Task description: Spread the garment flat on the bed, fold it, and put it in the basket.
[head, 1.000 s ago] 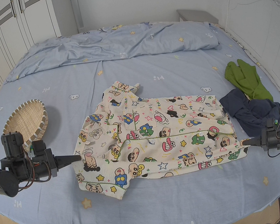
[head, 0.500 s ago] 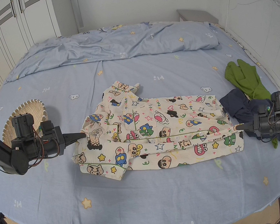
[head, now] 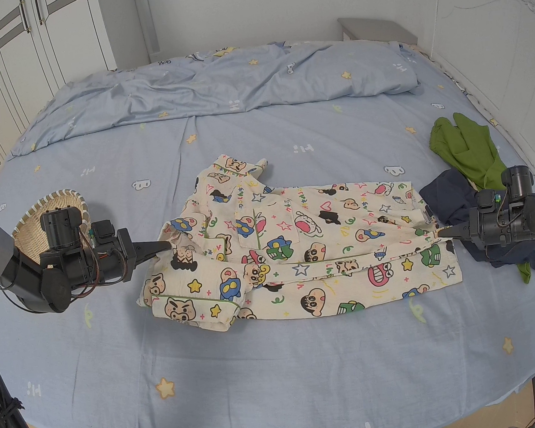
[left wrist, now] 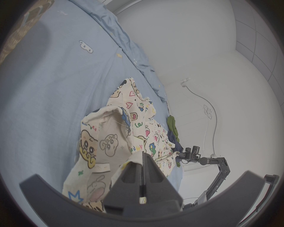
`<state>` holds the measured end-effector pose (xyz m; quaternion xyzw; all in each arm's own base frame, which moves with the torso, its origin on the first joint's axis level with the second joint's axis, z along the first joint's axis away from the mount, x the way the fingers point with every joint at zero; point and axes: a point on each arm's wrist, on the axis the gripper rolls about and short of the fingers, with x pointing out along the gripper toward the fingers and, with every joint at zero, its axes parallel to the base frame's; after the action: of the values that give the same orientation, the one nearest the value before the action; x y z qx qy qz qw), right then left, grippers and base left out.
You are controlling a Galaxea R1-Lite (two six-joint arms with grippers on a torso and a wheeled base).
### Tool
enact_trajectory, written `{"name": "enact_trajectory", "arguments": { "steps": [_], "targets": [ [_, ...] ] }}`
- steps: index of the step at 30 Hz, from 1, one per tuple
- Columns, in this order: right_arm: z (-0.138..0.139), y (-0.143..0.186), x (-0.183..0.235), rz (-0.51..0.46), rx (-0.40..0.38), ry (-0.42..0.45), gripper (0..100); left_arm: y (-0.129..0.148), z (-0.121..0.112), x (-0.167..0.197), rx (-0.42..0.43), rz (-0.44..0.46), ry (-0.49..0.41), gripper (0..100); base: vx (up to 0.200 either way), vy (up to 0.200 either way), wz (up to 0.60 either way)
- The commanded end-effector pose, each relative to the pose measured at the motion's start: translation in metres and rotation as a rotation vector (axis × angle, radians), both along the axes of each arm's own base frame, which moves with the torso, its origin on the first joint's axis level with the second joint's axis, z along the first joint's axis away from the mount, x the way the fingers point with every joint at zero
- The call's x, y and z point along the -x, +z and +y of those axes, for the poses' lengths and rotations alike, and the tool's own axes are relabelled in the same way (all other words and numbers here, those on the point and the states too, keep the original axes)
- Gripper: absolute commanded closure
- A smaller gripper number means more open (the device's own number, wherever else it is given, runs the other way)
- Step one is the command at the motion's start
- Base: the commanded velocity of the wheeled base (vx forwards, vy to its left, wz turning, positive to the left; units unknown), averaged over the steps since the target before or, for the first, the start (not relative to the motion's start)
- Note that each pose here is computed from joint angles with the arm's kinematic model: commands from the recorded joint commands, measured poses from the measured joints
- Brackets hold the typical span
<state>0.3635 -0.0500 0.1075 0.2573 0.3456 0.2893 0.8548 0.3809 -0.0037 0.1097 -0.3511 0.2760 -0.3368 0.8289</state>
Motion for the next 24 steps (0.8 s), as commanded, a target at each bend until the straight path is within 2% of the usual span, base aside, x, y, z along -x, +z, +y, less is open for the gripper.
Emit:
{"name": "enact_trajectory", "arguments": {
  "steps": [1, 14, 22, 23, 24],
  "targets": [
    [0.000, -0.010, -0.005, 0.022, -0.007, 0.002, 100, -0.010, 0.001, -0.012, 0.000, 0.010, 0.001, 100, 0.000, 0.000, 0.00],
    [0.000, -0.006, -0.008, 0.001, -0.004, 0.002, 100, -0.004, 0.003, -0.027, -0.007, -0.030, 0.023, 100, 0.000, 0.000, 0.00],
    [-0.001, -0.007, -0.009, -0.005, -0.001, 0.002, 100, -0.011, 0.000, -0.031, -0.010, -0.019, 0.024, 100, 0.000, 0.000, 0.00],
    [-0.001, -0.008, -0.010, -0.001, -0.002, 0.001, 100, -0.012, 0.000, -0.031, -0.010, -0.017, 0.024, 0, 0.000, 0.000, 0.00],
    [0.000, -0.009, -0.010, 0.002, -0.003, 0.003, 100, -0.012, -0.001, -0.031, -0.010, -0.019, 0.022, 0, 0.000, 0.000, 0.00]
  ]
}}
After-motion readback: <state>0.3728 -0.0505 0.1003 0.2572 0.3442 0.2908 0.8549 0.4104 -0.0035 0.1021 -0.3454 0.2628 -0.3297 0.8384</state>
